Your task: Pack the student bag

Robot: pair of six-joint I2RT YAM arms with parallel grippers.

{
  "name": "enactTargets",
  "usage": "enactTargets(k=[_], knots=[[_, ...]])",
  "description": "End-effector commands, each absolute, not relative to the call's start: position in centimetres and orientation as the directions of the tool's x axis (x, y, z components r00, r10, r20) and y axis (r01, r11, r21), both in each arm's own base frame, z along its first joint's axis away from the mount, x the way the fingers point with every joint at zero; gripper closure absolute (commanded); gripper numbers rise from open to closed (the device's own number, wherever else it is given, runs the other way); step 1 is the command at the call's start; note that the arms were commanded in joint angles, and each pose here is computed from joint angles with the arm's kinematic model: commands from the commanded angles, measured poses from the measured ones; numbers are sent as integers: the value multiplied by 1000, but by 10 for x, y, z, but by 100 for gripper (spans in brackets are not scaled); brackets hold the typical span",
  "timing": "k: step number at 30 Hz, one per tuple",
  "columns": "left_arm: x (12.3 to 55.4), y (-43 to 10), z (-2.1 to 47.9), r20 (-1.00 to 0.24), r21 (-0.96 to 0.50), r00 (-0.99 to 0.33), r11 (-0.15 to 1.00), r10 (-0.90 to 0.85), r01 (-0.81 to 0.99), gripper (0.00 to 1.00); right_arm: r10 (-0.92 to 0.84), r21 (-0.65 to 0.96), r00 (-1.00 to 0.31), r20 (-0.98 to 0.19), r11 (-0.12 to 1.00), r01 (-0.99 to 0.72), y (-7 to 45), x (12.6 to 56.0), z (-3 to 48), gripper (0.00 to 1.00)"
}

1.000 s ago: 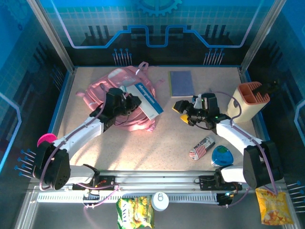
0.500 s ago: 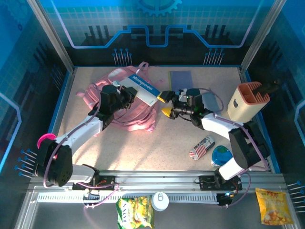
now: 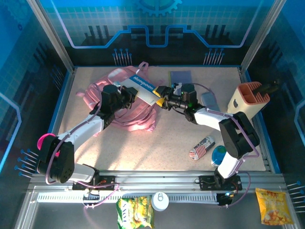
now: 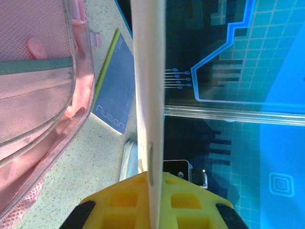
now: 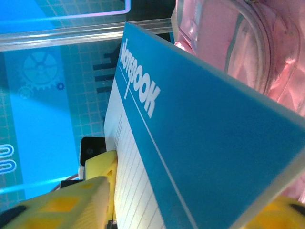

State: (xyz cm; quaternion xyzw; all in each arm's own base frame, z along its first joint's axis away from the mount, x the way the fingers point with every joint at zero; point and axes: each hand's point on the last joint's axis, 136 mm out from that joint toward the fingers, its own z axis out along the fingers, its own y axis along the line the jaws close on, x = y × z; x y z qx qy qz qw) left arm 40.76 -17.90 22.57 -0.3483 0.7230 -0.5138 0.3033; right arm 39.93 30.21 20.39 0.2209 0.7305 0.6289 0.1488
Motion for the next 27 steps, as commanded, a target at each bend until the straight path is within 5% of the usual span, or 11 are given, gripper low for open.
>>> enactTargets(k=[1, 4, 10, 17, 27], knots=[[412, -176, 243, -83, -967, -563, 204, -822, -154, 100, 515, 993, -856, 41, 72, 91, 302, 405, 217, 57], [410, -174, 238, -94, -960, -564, 226, -820, -168, 93, 521, 993, -853, 30, 85, 87, 297, 406, 216, 75], [401, -160, 223, -219, -887, -573, 406, -790, -220, 56, 552, 984, -832, -56, 173, 49, 273, 406, 217, 100], [388, -145, 189, -436, -644, -697, 738, -570, -201, 25, 607, 944, -768, -206, 330, 7, 227, 399, 225, 100], [385, -155, 154, -529, -285, -837, 958, -141, 19, 19, 649, 876, -692, -316, 479, 50, 177, 387, 226, 100]])
